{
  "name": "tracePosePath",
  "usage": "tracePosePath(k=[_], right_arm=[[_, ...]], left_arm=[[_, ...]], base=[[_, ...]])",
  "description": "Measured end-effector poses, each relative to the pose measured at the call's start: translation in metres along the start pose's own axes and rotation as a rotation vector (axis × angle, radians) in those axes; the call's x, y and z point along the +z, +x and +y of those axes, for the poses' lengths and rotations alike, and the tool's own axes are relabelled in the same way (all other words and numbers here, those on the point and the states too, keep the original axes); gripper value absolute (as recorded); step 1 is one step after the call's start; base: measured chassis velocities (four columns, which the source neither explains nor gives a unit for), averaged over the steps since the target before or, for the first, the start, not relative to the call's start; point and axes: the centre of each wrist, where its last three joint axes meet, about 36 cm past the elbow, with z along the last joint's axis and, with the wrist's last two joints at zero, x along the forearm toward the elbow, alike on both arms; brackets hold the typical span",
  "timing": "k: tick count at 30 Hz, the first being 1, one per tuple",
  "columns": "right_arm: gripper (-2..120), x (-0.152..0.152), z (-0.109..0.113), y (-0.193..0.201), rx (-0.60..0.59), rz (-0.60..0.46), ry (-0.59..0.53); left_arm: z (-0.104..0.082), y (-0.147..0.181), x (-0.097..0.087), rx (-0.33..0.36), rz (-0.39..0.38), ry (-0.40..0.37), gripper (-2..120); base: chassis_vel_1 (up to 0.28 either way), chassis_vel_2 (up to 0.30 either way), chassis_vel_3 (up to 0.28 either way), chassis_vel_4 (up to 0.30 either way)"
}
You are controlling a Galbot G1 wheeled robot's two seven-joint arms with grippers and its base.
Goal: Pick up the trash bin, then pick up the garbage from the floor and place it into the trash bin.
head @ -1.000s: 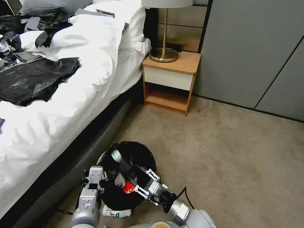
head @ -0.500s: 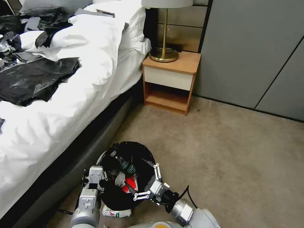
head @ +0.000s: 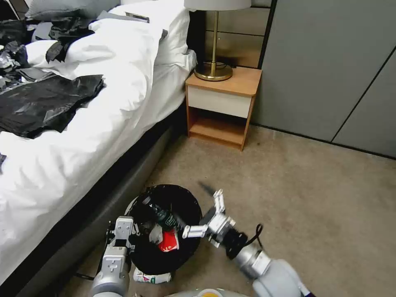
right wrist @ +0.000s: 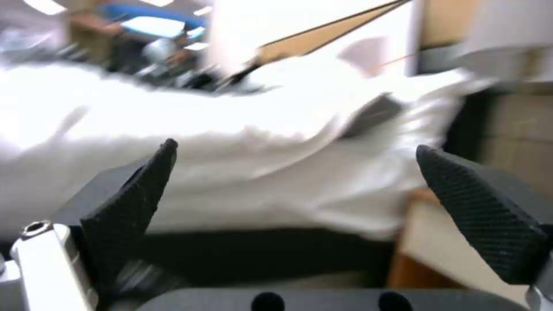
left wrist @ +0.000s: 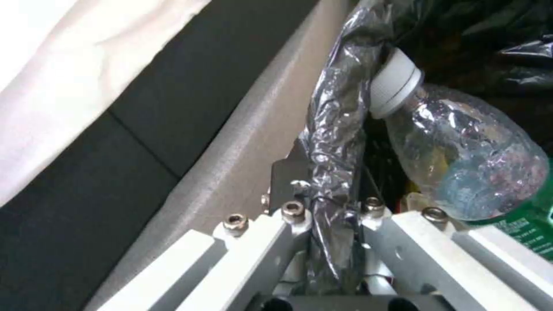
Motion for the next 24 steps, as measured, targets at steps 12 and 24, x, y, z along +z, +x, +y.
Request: tracePosePath(k=[12, 24], right_arm=[[100, 0.003, -0.005, 0.007, 0.309, 0.000, -0.031], [100, 0.052, -0.015, 0.030, 0.340, 0.084, -0.012]], left_arm=[[0.000, 0.001, 0.006, 0.013, 0.004, 0.004, 0], [0.000, 0.004, 0.004, 0.032, -0.004, 0.016, 0]], base=[[0.000, 0.000, 0.000, 0.000], [0.000, 0.000, 0.000, 0.000]])
